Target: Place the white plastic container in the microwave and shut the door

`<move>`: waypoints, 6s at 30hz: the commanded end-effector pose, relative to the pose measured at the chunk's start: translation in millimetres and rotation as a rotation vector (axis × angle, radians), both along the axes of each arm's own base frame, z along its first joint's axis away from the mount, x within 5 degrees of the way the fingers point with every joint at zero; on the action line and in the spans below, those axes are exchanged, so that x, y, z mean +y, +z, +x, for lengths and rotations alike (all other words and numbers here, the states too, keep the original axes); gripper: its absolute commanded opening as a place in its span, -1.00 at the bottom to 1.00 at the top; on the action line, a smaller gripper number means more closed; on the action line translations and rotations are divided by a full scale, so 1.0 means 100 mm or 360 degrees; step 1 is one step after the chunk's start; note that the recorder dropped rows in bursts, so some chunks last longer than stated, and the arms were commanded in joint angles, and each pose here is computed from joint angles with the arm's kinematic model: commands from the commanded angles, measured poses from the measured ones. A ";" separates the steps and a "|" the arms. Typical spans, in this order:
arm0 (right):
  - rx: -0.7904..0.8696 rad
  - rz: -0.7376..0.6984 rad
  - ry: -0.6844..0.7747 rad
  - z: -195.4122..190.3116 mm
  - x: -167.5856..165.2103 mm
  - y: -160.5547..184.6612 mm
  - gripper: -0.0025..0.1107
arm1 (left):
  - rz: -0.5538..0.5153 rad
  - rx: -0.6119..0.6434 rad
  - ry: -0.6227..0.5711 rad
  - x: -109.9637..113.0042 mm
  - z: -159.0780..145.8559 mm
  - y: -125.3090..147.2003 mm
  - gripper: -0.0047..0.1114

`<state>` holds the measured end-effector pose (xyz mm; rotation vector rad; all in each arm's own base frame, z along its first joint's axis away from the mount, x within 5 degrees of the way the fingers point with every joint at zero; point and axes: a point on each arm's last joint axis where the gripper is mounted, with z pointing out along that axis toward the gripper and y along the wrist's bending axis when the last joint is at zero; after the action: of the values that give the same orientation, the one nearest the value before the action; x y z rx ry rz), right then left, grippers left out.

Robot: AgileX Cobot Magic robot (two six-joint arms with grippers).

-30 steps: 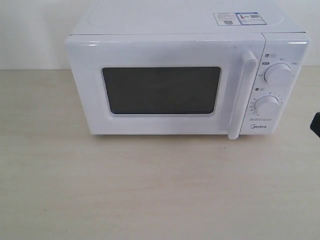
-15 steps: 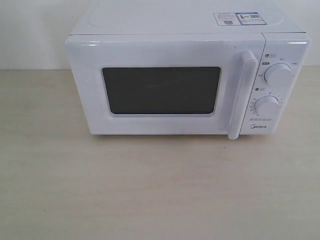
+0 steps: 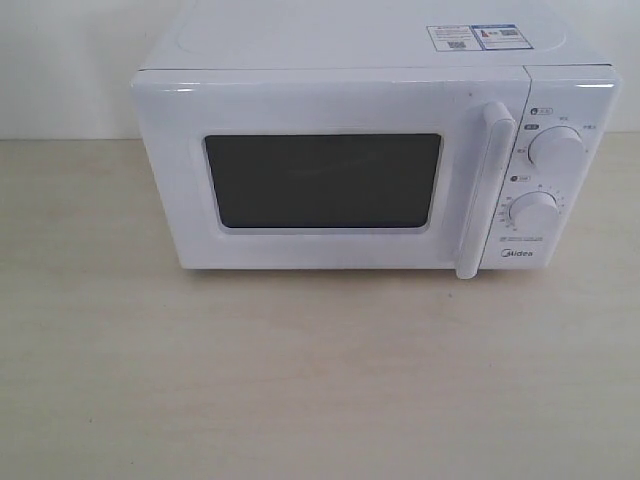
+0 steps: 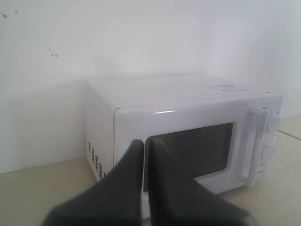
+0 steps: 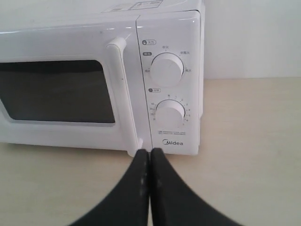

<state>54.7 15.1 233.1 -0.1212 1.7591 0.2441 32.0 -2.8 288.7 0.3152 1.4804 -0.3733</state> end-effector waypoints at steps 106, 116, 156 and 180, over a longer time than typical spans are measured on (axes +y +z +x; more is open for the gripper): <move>0.0102 -0.0110 -0.0242 -0.01 -0.11 -0.51 -0.96 | 0.0252 0.0006 0.0609 0.08 0.06 -0.20 -0.84; 0.0102 -0.0110 -0.0242 -0.01 -0.11 -0.51 -0.96 | 0.0456 0.0098 0.0457 -0.02 0.13 -0.50 -0.84; 0.0102 -0.0110 -0.0242 -0.01 -0.11 -0.51 -0.96 | 0.0079 0.0448 0.0399 -0.09 0.21 -1.03 -0.84; 0.0082 -0.0107 -0.0243 -0.01 -0.11 -0.50 -0.96 | 0.0050 0.0456 0.0512 -0.05 0.22 -1.03 -0.84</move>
<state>53.5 4.0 183.0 -0.0317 1.8306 0.0784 53.9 -7.9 187.8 0.0460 1.7803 -0.1410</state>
